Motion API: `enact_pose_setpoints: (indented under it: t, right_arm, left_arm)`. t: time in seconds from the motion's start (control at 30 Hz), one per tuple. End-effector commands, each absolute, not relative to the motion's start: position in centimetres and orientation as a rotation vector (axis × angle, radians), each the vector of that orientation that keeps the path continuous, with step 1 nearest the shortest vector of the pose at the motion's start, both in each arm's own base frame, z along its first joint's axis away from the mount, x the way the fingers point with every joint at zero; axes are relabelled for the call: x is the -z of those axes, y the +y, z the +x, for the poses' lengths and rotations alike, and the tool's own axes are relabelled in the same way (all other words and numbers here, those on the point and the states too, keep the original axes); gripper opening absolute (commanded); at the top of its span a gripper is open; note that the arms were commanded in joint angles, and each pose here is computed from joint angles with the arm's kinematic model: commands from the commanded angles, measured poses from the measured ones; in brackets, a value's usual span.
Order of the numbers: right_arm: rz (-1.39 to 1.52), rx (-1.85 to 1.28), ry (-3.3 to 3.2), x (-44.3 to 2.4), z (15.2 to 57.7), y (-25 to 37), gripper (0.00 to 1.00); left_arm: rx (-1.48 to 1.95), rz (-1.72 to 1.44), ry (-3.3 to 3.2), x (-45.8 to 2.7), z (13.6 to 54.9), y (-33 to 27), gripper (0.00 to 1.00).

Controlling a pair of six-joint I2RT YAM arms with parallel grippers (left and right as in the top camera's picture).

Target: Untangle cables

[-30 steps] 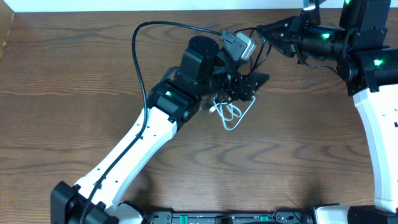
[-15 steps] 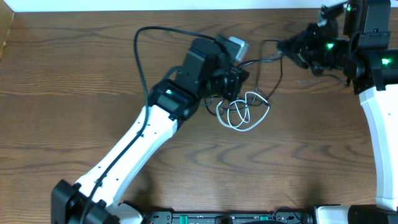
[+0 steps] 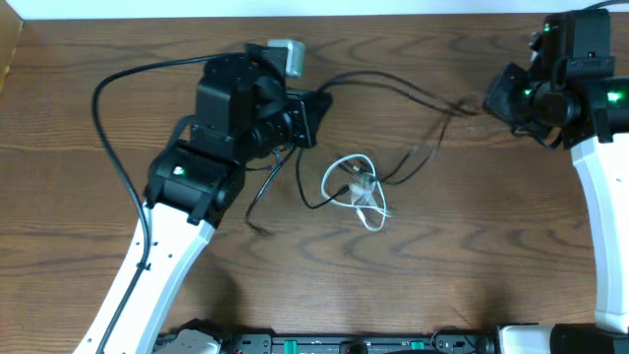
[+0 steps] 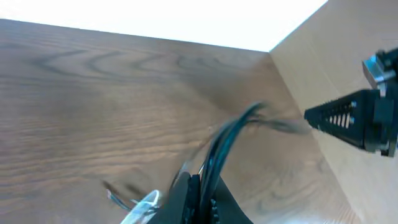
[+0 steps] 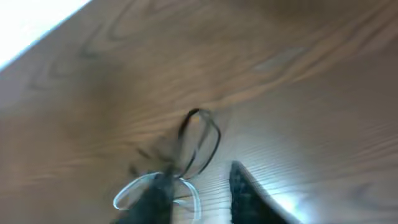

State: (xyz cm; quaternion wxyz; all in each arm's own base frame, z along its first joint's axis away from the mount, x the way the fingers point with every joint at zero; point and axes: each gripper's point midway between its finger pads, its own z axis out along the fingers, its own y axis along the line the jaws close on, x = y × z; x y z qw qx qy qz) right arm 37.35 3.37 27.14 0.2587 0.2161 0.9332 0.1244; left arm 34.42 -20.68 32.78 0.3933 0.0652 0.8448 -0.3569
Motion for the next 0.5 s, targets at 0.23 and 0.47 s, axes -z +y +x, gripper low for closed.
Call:
enact_pose_setpoints:
  t: [0.23,0.47]
  right_arm:
    - [0.193,-0.373,2.655,-26.4,35.3,6.3,0.62]
    - [0.016,-0.501,2.732,-23.2,34.1,10.9,0.60]
  left_arm:
    - [0.958,0.088,2.119,-33.9,34.7,-20.5,0.07]
    - [0.923,0.063,2.116,-33.8,35.1,-20.1,0.08]
